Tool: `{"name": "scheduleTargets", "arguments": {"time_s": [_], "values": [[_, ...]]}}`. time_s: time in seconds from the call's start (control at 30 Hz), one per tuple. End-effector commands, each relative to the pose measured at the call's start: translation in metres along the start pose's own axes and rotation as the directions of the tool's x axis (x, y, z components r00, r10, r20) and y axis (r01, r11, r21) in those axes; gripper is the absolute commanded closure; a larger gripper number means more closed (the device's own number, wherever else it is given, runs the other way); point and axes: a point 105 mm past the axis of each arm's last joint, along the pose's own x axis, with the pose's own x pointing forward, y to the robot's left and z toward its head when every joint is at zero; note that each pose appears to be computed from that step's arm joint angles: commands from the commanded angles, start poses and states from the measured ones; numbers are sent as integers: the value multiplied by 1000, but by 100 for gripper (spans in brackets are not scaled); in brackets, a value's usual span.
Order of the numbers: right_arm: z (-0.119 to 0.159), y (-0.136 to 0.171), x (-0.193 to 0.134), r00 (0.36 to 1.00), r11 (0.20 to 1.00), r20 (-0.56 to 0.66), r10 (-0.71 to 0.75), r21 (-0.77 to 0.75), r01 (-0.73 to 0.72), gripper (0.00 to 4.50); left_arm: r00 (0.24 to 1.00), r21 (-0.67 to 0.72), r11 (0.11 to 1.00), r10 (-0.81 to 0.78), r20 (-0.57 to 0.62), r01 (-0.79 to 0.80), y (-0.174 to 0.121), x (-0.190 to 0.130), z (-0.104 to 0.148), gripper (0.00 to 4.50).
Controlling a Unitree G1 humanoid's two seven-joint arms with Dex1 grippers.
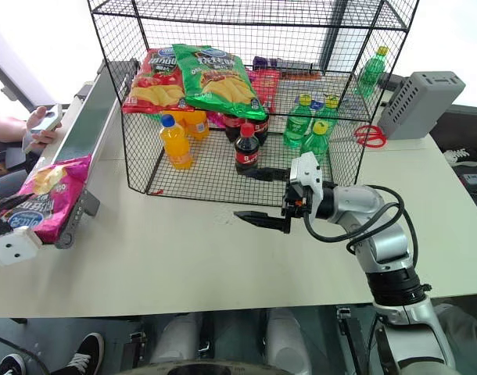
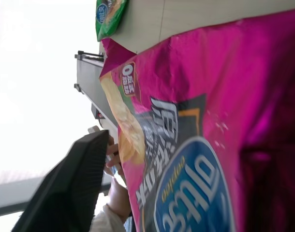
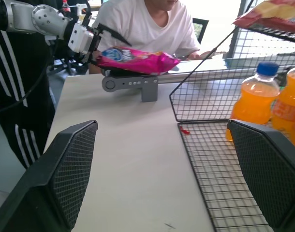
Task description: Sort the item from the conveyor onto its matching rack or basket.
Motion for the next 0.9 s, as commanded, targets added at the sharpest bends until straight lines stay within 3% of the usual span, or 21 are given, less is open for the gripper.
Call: {"name": "scheduleTargets", "arguments": {"time_s": [0.03, 0.07, 0.13, 0.37, 0.53, 0.7, 0.8, 0.83, 0.9], "values": [[11, -7, -7, 999, 998, 14, -31, -54, 32, 0, 999, -7, 999, 34, 11, -34, 11, 1, 1, 278], [10, -8, -8, 999, 997, 8, -36, -62, 37, 0, 999, -5, 999, 35, 9, -35, 11, 2, 1, 314], [9, -10, -10, 999, 997, 2, -49, -67, 49, 0, 999, -16, 999, 46, 14, -46, 14, 3, 1, 434], [6, -12, -11, 998, 995, -11, -57, -80, 56, 0, 990, -92, 987, 138, 33, -135, 31, 4, 4, 443], [4, -13, -12, 998, 995, -18, -63, -81, 61, 0, 939, -423, 879, 310, 151, -222, 72, -5, 24, 443], [1, -15, -15, 997, 995, -27, -67, -81, 64, 0, 893, -640, 768, 284, 349, 5, 91, -23, 60, 443], [2, -15, -17, 998, 997, -18, -57, -59, 56, 0, 831, -754, 603, 258, 493, 260, 97, -38, 89, 443], [3, -14, -18, 999, 998, -13, -47, -37, 46, 0, 806, -779, 483, 221, 550, 399, 92, -45, 101, 443], [4, -10, -20, 1000, 999, -2, -23, 27, 23, 0, 766, -754, 385, 160, 622, 532, 82, -54, 118, 443]]}}
